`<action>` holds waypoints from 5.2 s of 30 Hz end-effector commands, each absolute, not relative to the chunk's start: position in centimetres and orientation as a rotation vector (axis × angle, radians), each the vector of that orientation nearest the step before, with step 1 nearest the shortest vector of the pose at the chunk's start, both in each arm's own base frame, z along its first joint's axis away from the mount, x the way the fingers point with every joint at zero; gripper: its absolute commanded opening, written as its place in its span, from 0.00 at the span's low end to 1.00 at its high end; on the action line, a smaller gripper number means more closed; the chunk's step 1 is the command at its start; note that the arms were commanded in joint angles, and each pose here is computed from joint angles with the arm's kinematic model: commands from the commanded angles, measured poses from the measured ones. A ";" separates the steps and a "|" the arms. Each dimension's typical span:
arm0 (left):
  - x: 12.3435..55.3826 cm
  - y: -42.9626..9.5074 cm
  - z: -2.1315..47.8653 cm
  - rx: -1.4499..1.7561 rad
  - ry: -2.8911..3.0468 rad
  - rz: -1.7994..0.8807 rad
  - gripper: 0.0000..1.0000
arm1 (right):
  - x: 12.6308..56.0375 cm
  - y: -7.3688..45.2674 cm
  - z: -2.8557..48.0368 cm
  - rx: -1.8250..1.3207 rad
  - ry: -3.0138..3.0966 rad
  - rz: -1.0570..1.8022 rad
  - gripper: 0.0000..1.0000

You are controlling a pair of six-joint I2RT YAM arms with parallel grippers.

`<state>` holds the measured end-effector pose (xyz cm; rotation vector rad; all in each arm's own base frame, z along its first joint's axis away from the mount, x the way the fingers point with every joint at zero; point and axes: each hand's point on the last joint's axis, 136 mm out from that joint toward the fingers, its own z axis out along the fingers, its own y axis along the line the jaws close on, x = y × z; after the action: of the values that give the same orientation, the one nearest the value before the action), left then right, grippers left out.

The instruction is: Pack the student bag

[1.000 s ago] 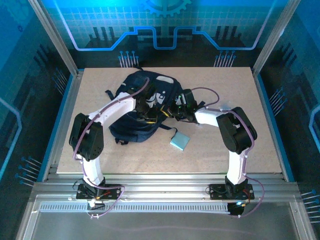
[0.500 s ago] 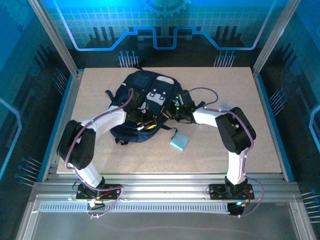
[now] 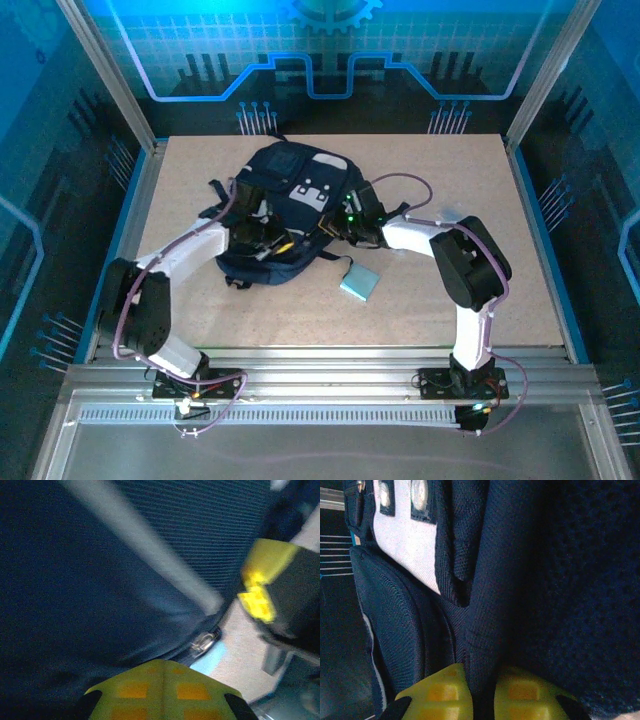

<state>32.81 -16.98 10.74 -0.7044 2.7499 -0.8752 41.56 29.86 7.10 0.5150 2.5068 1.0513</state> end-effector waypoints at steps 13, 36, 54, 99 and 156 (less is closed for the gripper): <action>29.6 -16.3 10.0 -0.624 2.918 -0.816 0.05 | 46.7 25.9 10.6 0.494 2.348 0.903 0.00; 38.2 -15.7 6.9 -0.747 2.626 -0.664 0.80 | 36.4 28.9 11.5 -0.193 2.669 0.769 0.40; 38.9 -17.3 5.2 -0.798 2.589 -0.775 0.80 | 36.2 28.5 2.2 -0.197 2.872 0.118 0.40; 43.7 -15.2 3.6 -0.412 2.665 -0.417 0.82 | 32.8 31.7 12.6 -0.246 2.794 1.394 0.10; 38.7 -25.7 6.3 -0.176 2.790 -0.213 0.53 | 46.9 27.5 4.4 -0.095 2.756 0.691 0.46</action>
<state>38.85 -26.20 8.26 -0.1619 2.7533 -0.2998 47.45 27.58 6.76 -0.1158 2.7081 0.6712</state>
